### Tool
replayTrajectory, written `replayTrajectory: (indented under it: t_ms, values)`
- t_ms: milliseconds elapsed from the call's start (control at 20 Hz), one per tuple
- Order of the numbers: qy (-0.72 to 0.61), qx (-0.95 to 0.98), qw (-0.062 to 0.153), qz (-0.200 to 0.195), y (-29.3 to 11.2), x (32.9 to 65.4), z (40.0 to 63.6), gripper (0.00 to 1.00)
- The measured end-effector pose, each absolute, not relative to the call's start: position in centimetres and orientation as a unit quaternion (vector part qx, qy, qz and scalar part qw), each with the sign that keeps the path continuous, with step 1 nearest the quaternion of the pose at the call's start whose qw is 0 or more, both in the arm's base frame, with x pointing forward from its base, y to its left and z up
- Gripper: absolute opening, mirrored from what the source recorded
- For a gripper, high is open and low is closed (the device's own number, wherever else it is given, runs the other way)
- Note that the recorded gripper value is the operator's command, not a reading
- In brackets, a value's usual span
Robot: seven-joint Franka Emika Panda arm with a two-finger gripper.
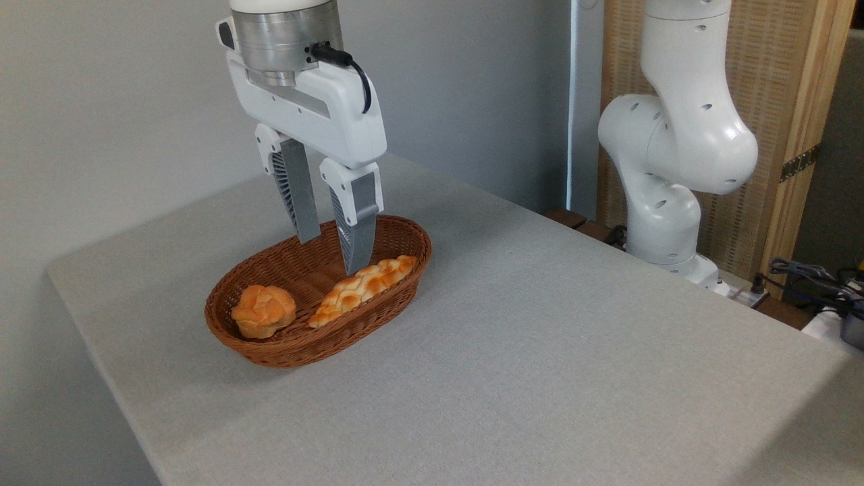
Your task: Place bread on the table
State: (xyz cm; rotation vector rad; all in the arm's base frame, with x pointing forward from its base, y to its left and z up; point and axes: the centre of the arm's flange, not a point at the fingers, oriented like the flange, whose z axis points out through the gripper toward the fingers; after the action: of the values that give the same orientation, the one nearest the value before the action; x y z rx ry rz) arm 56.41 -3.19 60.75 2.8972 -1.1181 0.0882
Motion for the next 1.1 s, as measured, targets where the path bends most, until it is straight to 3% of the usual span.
replayTrajectory:
  t_ms: [800,1100]
  values:
    - [-0.364,0.931,0.019,0.026,-3.7,56.4,60.5,1.0]
    - [-0.408,0.913,0.03,0.005,-9.4,56.0,58.0,1.0]
